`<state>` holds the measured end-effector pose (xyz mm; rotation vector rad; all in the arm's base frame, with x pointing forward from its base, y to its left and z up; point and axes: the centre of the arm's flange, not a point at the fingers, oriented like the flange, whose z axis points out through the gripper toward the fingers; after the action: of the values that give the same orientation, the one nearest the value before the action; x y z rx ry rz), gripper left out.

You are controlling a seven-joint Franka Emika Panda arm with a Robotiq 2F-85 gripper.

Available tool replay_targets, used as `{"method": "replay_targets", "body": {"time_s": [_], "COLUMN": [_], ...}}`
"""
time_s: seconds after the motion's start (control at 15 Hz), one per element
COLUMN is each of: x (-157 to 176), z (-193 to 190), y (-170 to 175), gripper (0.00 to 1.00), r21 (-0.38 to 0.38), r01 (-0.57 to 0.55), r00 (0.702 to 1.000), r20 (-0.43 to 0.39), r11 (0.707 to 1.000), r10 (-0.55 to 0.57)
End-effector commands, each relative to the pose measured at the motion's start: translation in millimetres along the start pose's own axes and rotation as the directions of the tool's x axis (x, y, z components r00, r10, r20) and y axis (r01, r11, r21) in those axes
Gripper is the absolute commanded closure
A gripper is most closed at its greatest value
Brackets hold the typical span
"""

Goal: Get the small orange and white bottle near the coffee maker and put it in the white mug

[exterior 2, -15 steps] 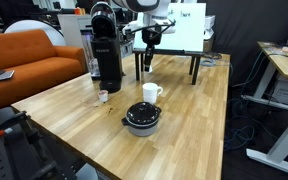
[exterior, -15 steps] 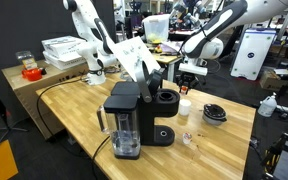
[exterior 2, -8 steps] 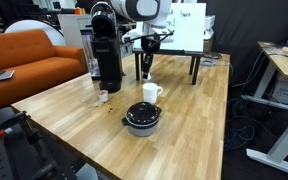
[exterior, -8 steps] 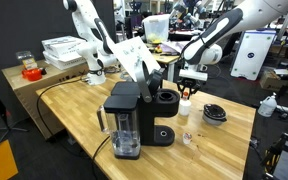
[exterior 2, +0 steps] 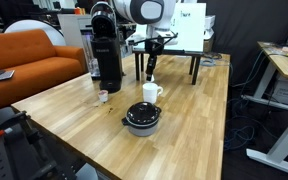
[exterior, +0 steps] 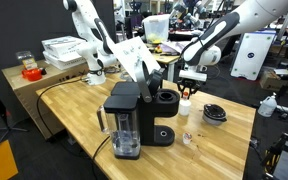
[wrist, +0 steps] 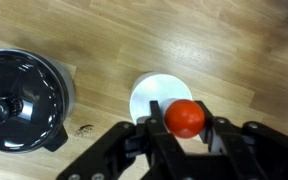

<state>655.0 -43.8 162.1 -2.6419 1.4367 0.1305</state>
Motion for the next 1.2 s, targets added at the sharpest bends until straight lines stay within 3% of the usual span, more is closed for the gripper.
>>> {"method": "replay_targets", "body": {"time_s": [0.0, 0.47, 0.6, 0.73, 1.07, 1.13], "x": [7, 12, 13, 14, 14, 11], "z": [13, 40, 38, 32, 25, 22], "y": [-3, -4, -4, -4, 0, 0], "gripper": [0.88, 0.88, 0.37, 0.34, 0.01, 0.00], "r21": [-0.008, -0.025, -0.018, -0.013, 0.000, 0.000], "r01": [-0.007, -0.007, -0.016, -0.022, -0.033, -0.029], "r00": [1.000, 0.999, 0.999, 1.000, 0.999, 1.000], "r20": [0.019, 0.042, 0.039, 0.015, 0.002, -0.007], "r11": [1.000, 1.000, 1.000, 1.000, 0.999, 1.000], "r10": [0.007, 0.008, 0.017, 0.023, 0.033, 0.029]}}
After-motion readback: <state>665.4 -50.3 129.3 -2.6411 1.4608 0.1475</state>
